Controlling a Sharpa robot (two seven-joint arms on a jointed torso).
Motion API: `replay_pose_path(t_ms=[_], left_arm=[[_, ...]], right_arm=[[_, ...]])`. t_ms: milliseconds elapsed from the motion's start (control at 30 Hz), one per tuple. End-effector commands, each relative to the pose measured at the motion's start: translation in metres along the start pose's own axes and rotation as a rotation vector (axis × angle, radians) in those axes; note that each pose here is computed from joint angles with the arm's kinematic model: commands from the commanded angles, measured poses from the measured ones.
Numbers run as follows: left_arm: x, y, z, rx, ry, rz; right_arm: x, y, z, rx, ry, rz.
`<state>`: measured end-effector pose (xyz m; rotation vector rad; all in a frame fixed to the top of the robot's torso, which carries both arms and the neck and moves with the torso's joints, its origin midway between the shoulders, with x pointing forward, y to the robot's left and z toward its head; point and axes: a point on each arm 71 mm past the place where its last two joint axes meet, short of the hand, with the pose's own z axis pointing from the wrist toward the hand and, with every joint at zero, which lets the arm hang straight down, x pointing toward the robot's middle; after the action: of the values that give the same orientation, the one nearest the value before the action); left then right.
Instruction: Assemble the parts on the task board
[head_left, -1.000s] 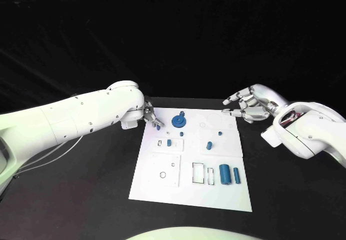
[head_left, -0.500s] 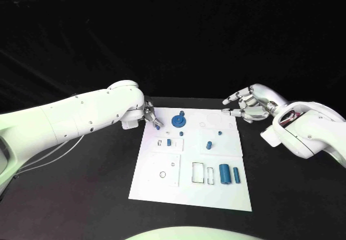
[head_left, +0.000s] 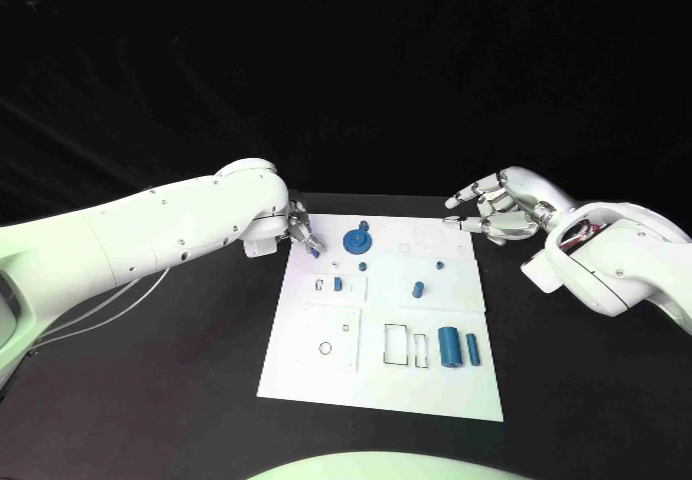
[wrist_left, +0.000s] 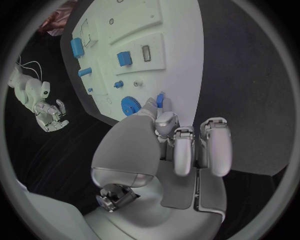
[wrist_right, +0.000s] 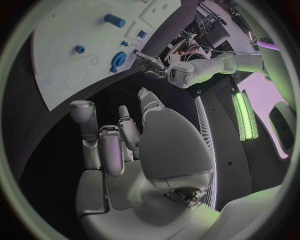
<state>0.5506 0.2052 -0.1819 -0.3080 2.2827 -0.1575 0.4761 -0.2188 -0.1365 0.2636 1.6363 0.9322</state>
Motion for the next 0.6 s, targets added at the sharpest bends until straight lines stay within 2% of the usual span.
replay_pose_path(t_ms=[33,367,600], left_arm=[[0.0028,-0.0021,0.0005,0.017,0.026,-0.005],[0.0026,0.0038,-0.0023,0.031,0.030,-0.062],[0.0051,0.0082,-0.0094,0.056,0.038,-0.135]], right_arm=[[0.001,0.001,0.000,-0.011,0.012,-0.008],[0.001,0.000,0.000,-0.008,0.013,-0.008],[0.001,0.000,0.000,-0.007,0.013,-0.009]])
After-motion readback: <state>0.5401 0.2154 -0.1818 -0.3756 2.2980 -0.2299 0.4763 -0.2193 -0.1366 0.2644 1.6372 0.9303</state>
